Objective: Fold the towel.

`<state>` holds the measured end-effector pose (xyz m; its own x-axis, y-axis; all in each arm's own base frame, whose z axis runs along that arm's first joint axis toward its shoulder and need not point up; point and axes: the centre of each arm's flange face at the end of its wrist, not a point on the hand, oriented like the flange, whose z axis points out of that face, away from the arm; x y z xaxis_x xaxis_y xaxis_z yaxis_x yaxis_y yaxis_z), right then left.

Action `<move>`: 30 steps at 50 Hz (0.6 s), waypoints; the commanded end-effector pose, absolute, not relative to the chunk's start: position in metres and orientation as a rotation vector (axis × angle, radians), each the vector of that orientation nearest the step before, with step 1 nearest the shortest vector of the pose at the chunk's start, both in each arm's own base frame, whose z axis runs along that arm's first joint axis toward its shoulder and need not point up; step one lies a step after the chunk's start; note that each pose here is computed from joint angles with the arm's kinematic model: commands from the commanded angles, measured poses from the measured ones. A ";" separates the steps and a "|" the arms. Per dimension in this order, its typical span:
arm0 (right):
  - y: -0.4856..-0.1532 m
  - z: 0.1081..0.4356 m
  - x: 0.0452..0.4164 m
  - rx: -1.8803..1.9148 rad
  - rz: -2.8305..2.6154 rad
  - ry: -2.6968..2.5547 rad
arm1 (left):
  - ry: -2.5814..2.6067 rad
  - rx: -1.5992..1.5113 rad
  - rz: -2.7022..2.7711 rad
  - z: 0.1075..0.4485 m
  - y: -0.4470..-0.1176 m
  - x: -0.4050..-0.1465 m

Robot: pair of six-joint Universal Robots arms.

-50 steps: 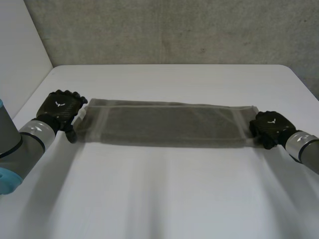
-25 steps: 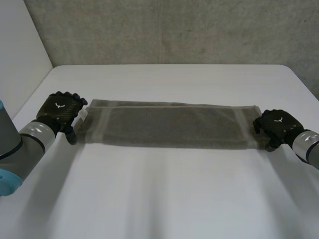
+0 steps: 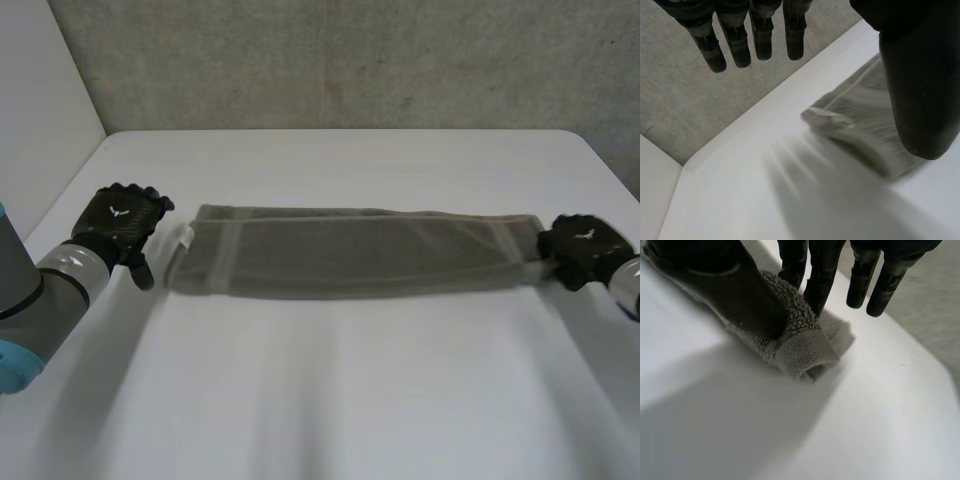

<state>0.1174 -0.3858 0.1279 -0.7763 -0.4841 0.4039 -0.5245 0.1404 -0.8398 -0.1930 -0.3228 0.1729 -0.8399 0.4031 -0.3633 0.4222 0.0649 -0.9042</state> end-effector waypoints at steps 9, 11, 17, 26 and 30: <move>-0.416 0.237 0.086 0.952 1.911 -2.011 | 2.268 0.868 -1.955 0.178 -0.322 -0.189; -0.413 0.247 0.102 0.988 1.951 -1.982 | 2.266 0.867 -1.956 0.178 -0.323 -0.189; -0.369 0.260 0.227 1.337 2.144 -1.869 | 2.268 0.868 -1.954 0.178 -0.322 -0.189; -0.274 0.200 0.379 1.837 2.168 -1.834 | 2.269 0.876 -1.955 0.178 -0.320 -0.191; -0.252 0.176 0.408 1.953 2.153 -1.821 | 2.269 0.881 -1.956 0.178 -0.319 -0.193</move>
